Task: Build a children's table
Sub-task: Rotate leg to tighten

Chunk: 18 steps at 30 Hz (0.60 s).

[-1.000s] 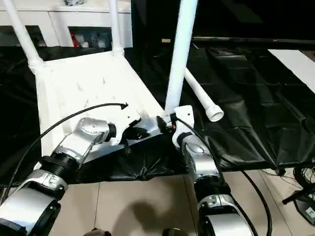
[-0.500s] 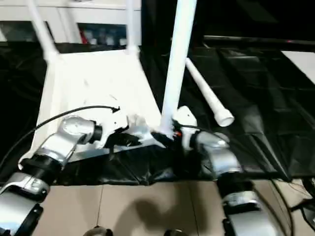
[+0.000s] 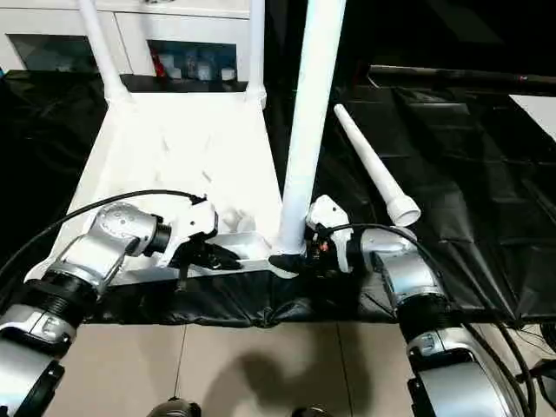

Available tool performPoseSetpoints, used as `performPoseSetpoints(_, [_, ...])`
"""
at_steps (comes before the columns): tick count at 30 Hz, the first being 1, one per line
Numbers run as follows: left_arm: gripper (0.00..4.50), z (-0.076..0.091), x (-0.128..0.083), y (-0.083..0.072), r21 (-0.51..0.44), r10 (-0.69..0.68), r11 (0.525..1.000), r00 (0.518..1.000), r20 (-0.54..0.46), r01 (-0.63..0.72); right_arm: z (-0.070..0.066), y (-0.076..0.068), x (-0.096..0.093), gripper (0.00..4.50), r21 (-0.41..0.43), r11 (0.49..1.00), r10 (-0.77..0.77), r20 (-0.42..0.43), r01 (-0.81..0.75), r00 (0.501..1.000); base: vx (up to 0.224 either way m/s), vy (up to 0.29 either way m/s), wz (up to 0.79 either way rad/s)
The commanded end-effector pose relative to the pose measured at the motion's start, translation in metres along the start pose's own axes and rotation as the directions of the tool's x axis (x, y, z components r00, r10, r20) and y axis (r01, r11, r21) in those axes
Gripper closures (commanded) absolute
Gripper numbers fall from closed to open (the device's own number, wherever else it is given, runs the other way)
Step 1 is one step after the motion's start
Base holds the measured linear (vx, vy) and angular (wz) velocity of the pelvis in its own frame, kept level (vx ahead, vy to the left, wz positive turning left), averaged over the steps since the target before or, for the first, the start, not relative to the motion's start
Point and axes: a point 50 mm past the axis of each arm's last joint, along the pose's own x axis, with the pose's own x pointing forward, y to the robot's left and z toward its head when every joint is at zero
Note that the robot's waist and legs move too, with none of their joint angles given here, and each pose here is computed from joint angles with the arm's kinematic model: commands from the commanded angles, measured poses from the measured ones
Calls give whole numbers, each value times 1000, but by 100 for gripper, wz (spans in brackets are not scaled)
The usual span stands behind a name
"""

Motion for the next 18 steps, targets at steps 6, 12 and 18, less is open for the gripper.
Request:
performPoseSetpoints(6, [450,22,29,7,-48,93,995,993,65,-90,-7,-3,24,180,164,933,-337,93,319,937,0,0,0])
performPoseSetpoints(12, [450,36,49,10,-91,185,980,979,86,-177,-12,1,47,180,296,807,-551,65,511,832,0,0,0])
performPoseSetpoints(18, [450,45,67,6,-91,231,971,968,95,-223,3,14,82,181,344,731,-649,79,590,757,0,0,0])
